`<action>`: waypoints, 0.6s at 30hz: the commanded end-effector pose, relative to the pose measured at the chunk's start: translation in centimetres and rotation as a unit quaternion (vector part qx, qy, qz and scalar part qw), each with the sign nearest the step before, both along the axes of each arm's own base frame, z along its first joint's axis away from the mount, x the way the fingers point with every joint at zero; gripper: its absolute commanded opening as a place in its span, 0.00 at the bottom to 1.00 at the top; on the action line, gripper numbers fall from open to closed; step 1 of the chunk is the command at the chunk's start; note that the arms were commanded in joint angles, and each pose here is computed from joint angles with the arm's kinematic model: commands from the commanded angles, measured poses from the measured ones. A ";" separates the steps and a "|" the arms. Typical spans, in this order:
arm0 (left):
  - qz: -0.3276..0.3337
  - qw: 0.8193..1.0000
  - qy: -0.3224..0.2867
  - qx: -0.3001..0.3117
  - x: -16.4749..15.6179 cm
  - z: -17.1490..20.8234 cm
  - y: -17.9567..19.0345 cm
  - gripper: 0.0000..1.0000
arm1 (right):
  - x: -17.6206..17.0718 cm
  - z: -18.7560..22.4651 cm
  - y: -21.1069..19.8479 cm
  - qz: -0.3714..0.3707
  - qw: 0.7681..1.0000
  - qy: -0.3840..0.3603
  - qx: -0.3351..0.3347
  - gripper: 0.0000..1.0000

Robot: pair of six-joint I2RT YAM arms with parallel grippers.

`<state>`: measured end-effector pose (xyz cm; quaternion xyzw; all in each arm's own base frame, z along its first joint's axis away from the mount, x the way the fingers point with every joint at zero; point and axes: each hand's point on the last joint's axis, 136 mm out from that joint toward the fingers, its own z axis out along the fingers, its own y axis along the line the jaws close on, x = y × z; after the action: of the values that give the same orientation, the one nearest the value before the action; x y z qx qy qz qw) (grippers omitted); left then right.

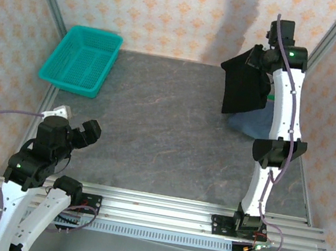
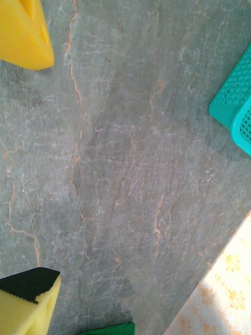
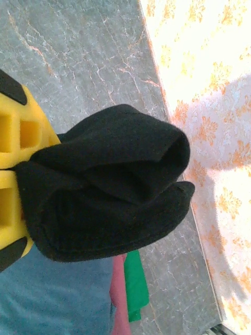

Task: Fold and stack the t-shirts

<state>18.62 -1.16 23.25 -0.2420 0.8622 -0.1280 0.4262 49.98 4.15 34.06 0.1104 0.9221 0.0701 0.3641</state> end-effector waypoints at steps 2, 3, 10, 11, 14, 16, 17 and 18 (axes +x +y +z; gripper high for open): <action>0.004 1.000 -0.010 0.014 0.6 0.3 0.3 0.98 | -1.8 2.4 -1.4 -0.022 0.999 -0.017 0.029 0.00; 0.004 1.000 -0.011 0.014 0.6 0.3 0.3 0.98 | -1.9 2.2 -1.9 -0.028 0.999 -0.013 0.030 0.00; 0.007 1.000 -0.007 0.016 0.6 0.1 0.4 0.98 | -2.7 1.0 -4.3 -0.055 0.998 0.004 0.032 0.00; 0.006 1.000 -0.006 0.016 0.5 0.1 0.4 0.98 | -2.8 0.7 -4.7 -0.059 0.998 0.006 0.033 0.00; 0.007 1.000 -0.004 0.019 0.5 0.0 0.5 0.98 | -3.3 -0.1 -6.3 -0.075 0.997 0.008 0.028 0.00; 0.008 1.000 -0.002 0.021 0.5 0.0 0.5 0.98 | -3.5 -1.0 -7.7 -0.087 0.996 0.012 0.024 0.00; 0.008 1.000 0.000 0.022 0.5 -0.1 0.6 0.98 | -3.6 -1.6 -8.3 -0.092 0.995 0.015 0.026 0.00; 0.008 1.000 0.002 0.023 0.5 -0.1 0.6 0.98 | -3.6 -2.5 -9.1 -0.099 0.995 0.020 0.024 0.00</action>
<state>18.76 -1.11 23.13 -0.2416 0.8638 -0.1240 0.4244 46.32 -3.03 29.80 0.2003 0.9296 0.0569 0.3042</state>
